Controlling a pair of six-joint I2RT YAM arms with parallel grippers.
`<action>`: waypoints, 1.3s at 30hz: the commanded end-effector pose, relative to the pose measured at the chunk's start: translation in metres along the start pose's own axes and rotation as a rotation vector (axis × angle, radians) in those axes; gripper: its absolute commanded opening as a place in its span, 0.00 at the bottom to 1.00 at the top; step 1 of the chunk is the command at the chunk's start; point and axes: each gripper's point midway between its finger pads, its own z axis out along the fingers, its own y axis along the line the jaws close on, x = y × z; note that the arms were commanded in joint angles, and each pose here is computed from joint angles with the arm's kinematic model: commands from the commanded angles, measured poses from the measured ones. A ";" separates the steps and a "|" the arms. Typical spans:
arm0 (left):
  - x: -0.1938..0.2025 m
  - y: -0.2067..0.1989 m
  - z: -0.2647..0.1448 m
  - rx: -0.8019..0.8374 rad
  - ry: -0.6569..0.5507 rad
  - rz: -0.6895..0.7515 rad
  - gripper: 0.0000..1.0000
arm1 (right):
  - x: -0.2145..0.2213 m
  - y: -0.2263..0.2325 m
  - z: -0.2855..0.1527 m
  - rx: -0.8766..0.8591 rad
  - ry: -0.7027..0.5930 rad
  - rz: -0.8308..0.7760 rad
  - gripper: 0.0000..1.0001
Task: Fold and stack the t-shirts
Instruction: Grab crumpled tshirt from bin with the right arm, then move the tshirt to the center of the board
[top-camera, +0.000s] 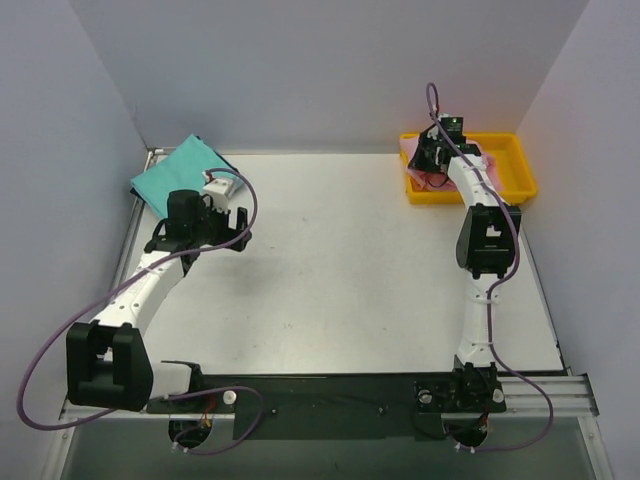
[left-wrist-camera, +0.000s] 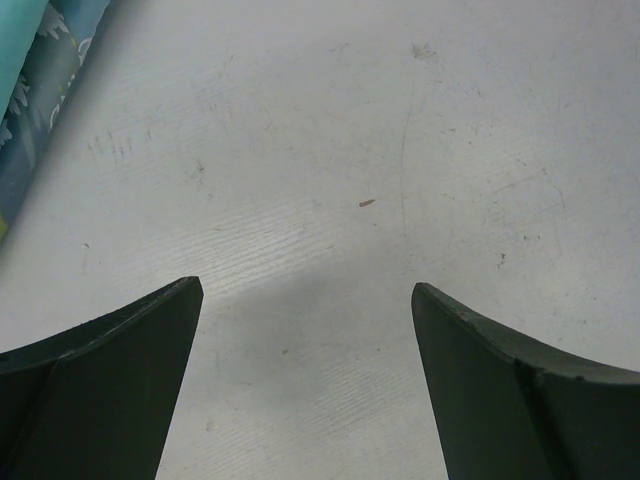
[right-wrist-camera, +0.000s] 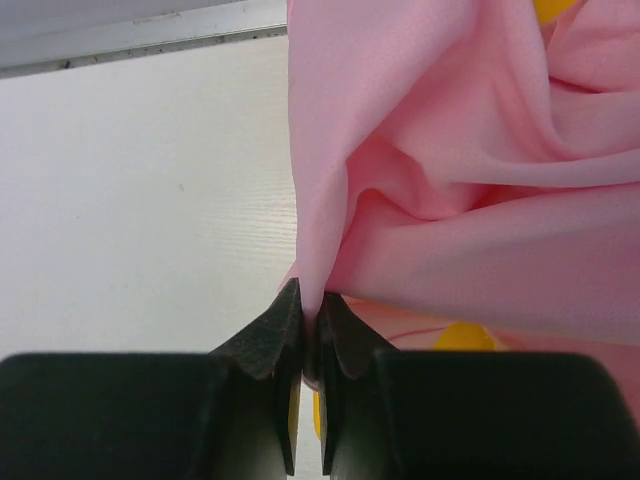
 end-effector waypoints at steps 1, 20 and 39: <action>-0.027 0.002 -0.001 0.008 -0.051 0.041 0.97 | -0.042 0.015 -0.019 -0.056 -0.109 -0.011 0.00; -0.074 -0.020 -0.024 0.077 -0.205 0.114 0.97 | -0.187 0.147 -0.347 -0.364 -0.719 -0.336 0.00; -0.079 -0.025 -0.067 -0.001 -0.321 0.217 0.97 | 0.001 0.306 -0.462 -1.029 -0.533 -0.444 0.00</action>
